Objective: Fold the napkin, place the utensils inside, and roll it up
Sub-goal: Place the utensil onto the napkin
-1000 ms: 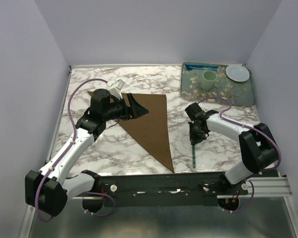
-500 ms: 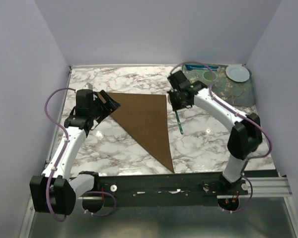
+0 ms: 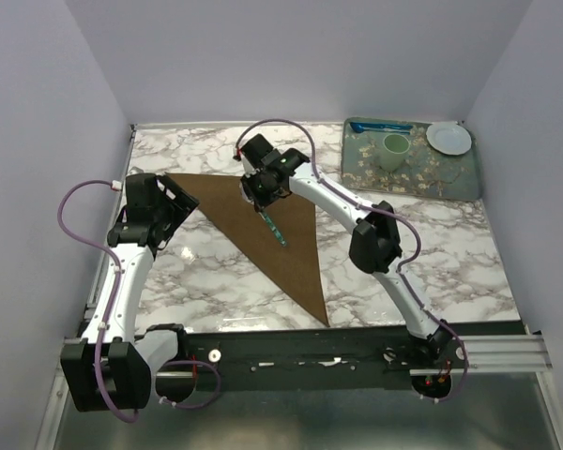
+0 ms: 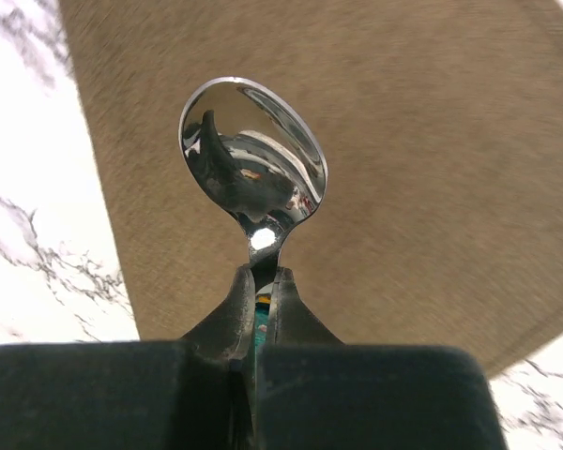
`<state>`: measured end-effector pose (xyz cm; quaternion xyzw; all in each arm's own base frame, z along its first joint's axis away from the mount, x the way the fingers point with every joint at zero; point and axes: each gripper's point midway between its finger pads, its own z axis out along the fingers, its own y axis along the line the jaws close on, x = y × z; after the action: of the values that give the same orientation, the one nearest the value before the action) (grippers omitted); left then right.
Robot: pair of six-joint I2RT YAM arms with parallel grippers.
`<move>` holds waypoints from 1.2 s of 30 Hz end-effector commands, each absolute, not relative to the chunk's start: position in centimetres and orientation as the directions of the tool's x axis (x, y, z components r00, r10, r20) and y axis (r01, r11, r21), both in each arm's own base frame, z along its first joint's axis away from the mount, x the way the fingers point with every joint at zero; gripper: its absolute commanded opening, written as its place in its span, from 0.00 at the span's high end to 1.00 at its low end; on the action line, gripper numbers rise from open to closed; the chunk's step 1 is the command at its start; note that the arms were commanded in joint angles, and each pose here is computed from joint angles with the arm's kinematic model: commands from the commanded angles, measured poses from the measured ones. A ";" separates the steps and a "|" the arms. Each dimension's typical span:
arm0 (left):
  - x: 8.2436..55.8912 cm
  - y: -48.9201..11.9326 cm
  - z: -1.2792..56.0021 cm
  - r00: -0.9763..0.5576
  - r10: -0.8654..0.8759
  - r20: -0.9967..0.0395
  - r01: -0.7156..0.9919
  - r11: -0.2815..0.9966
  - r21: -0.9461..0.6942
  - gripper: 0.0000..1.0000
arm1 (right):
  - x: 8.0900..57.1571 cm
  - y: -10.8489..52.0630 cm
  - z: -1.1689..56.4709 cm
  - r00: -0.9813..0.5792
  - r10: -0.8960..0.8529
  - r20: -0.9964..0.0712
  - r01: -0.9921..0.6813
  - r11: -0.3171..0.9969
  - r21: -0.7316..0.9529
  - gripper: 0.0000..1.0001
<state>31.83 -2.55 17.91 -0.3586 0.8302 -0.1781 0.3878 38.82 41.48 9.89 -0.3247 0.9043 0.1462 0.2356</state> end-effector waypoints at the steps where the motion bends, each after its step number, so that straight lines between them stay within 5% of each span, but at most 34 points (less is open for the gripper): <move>1: 31.6 -2.1 19.2 -0.414 -0.727 -0.547 -0.443 0.686 -0.577 0.13 | 37.9 44.5 10.0 -0.608 -0.560 -0.564 -0.731 0.672 0.120 0.99; 18: 31.5 -3.4 18.9 -0.457 -0.717 -0.527 -0.389 0.694 -0.606 0.13 | 35.3 51.0 8.8 -0.651 -0.478 -0.590 -0.737 0.584 0.339 0.99; 36: 31.9 -4.0 19.4 -0.472 -0.709 -0.524 -0.352 0.697 -0.625 0.13 | 34.6 50.6 3.2 -0.664 -0.535 -0.522 -0.731 0.612 0.302 0.94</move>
<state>31.88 -3.85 18.87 -0.3344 0.8287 -0.2151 0.3940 34.52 50.17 5.30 -0.3562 0.8749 0.2664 0.1915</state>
